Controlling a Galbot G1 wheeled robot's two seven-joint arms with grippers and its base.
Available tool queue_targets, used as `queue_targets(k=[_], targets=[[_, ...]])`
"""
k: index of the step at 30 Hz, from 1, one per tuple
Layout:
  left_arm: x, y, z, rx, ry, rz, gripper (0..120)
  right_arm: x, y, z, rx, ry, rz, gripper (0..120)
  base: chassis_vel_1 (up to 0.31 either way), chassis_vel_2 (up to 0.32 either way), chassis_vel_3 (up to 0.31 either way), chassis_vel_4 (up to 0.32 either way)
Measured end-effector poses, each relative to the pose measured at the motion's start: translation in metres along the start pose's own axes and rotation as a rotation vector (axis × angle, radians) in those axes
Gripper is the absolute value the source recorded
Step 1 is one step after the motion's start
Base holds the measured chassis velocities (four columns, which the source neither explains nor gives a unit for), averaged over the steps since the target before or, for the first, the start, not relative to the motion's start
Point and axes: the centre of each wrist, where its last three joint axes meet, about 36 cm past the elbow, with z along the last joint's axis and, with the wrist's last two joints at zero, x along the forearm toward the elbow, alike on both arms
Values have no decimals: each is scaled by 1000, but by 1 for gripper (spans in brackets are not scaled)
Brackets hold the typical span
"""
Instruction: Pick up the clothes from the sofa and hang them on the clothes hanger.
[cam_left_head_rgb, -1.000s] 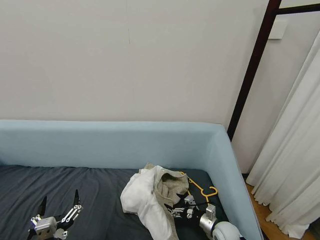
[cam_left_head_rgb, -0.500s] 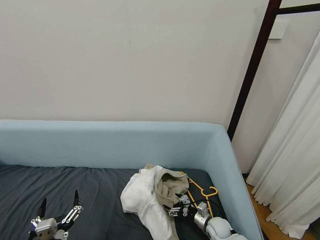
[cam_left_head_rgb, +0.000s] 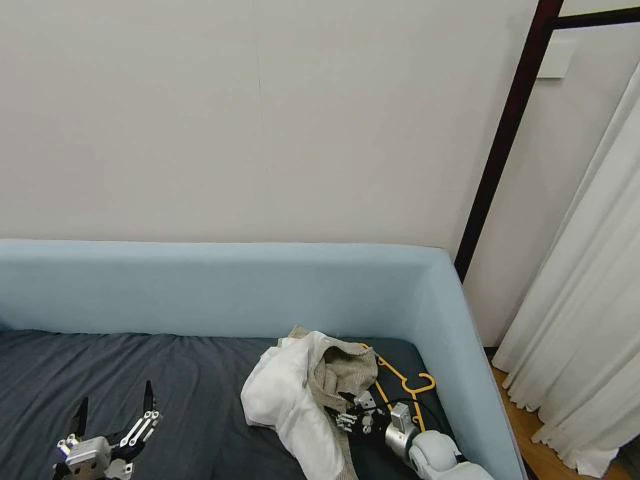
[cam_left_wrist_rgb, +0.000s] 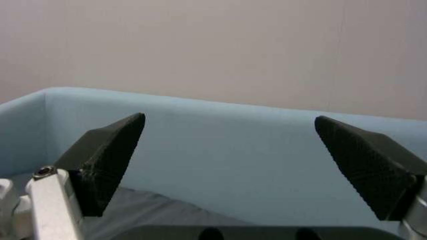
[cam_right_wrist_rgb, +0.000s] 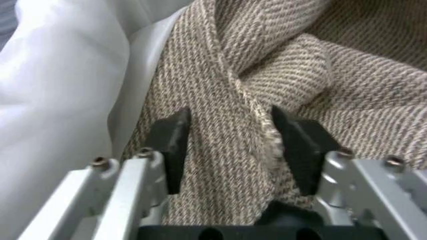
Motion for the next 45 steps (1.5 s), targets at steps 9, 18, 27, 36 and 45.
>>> queue_targets(k=[9,18,27,36,45], targets=[[1,-1,-1,3,-4,-2,100,7,2,7,32,4,17,8,0,0,0,0],[1,-6,-2,17,-12,5,100,27,4,-17,225,-40,180,0,0,0,0,0],[-5,-16,-10,44,-42,18,100,78,-6,-164,454,-305,166,0,0,0,0,0],[-8,-33,-15,91,-68,37,100,170,-33,-317,807,-333,148,0,0,0,0,0],[-13,-56,-21,155,-92,59,100,225,-53,-451,975,-362,180,0,0,0,0,0]])
